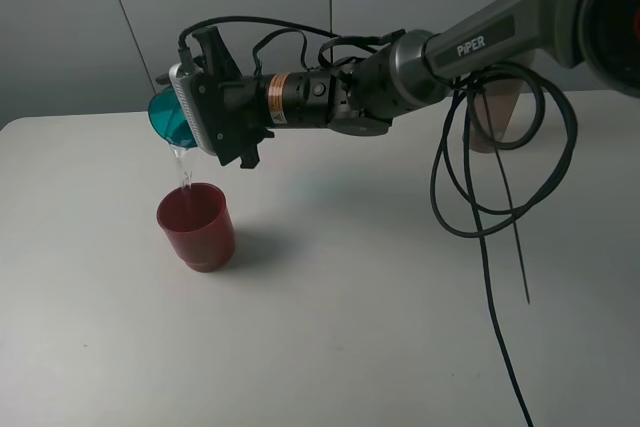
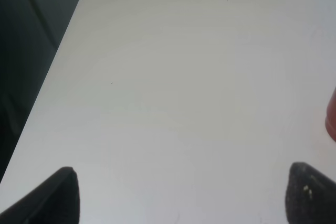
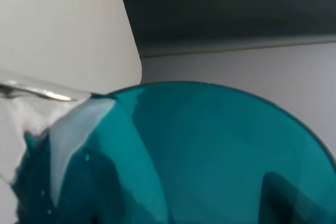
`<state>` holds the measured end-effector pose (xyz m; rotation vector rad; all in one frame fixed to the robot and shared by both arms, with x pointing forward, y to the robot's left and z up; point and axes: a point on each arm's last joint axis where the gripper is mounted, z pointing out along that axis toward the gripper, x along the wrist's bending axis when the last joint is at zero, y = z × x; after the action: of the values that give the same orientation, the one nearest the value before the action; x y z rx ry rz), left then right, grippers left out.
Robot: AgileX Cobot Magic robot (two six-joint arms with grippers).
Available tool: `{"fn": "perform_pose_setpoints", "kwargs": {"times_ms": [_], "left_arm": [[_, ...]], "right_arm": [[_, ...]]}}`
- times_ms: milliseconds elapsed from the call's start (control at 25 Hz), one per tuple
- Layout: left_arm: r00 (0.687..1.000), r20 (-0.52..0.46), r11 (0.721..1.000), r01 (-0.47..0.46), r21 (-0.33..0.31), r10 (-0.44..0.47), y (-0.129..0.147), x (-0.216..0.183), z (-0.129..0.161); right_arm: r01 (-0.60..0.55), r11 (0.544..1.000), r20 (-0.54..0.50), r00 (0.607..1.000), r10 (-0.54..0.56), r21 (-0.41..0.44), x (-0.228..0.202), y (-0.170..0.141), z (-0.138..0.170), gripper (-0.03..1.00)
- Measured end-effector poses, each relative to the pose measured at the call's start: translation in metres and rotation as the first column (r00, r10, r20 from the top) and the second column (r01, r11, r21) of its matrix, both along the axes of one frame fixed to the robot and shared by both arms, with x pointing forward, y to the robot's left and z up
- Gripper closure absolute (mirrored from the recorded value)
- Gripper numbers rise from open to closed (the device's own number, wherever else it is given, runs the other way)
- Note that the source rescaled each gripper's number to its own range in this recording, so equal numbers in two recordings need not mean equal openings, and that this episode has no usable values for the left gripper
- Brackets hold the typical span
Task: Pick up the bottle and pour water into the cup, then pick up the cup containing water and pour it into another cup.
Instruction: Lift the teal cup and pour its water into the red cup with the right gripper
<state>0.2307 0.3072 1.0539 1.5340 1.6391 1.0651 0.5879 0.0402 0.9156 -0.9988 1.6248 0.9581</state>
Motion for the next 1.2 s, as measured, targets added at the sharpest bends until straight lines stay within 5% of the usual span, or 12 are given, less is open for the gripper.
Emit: {"fn": "perform_pose_setpoints", "kwargs": {"times_ms": [1200], "left_arm": [[1.000, 0.000, 1.000, 0.000, 0.000, 0.000, 0.000, 0.000, 0.000]], "right_arm": [[-0.146, 0.988, 0.244, 0.961, 0.129, 0.054, -0.008, 0.005, 0.013, 0.94]]}}
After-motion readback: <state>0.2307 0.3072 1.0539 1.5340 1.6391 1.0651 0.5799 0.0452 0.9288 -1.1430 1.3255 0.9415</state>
